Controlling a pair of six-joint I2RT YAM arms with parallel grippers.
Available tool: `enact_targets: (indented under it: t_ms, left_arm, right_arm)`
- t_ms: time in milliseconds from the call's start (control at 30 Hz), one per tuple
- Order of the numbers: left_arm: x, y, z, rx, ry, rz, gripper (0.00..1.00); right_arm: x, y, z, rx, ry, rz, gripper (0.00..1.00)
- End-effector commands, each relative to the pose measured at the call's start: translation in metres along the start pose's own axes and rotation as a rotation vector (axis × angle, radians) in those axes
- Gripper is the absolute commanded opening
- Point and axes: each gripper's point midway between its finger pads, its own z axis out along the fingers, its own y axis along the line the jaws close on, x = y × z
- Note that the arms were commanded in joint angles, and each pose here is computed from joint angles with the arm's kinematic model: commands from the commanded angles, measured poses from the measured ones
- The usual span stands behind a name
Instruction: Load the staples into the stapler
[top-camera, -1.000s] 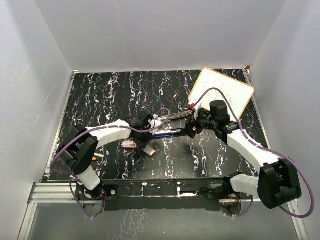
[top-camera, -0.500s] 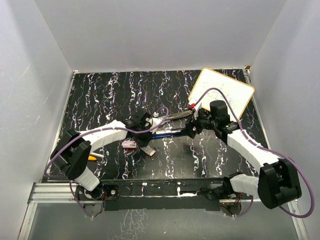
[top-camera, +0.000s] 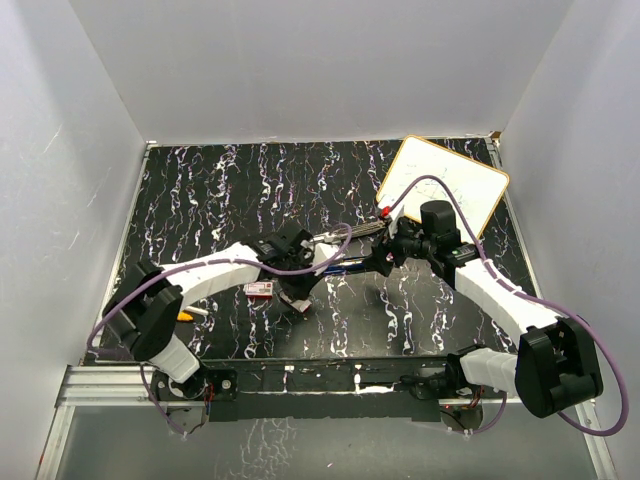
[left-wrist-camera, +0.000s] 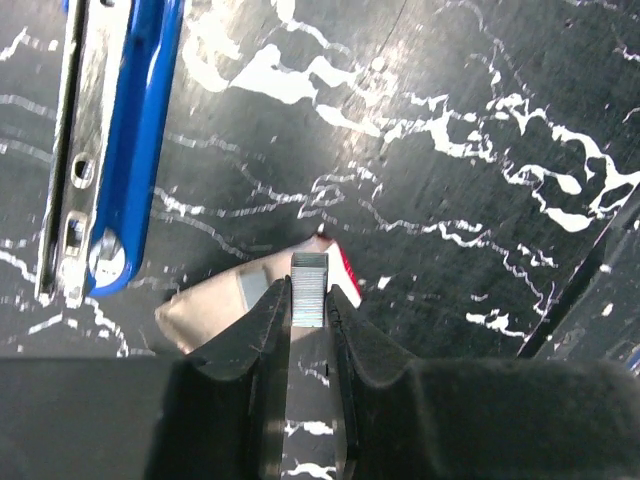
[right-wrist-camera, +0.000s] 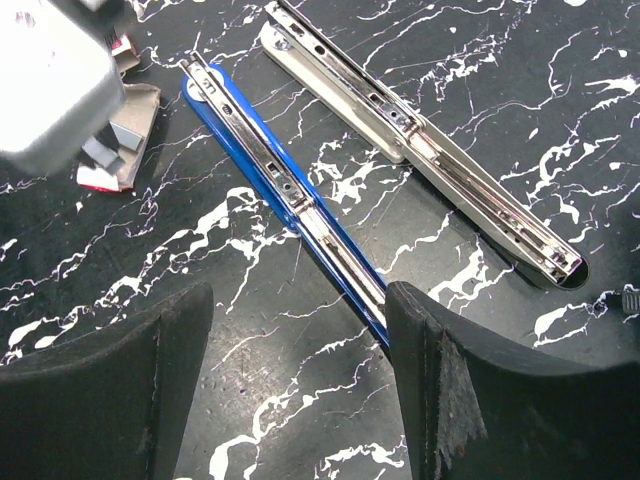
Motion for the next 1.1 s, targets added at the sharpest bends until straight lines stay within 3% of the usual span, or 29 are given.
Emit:
enact_targets:
  t_ms: [0, 400, 767, 1067]
  left_arm:
    - [-0.023, -0.006, 0.005, 0.022, -0.017, 0.06, 0.06]
    - [-0.04, -0.02, 0.028, 0.053, 0.0, 0.122, 0.09]
    - [-0.043, -0.019, 0.035, 0.068, 0.021, 0.148, 0.31]
    - [-0.04, -0.016, 0.038, 0.065, 0.043, 0.157, 0.26]
  right_arm:
    - [-0.015, -0.015, -0.004, 0.057, -0.052, -0.022, 0.72]
    - [0.001, -0.061, -0.007, 0.23, 0.01, 0.102, 0.72]
    - [0.002, -0.062, -0.009, 0.232, 0.01, 0.112, 0.73]
    - [0.001, -0.059, -0.009, 0.218, 0.007, 0.11, 0.73]
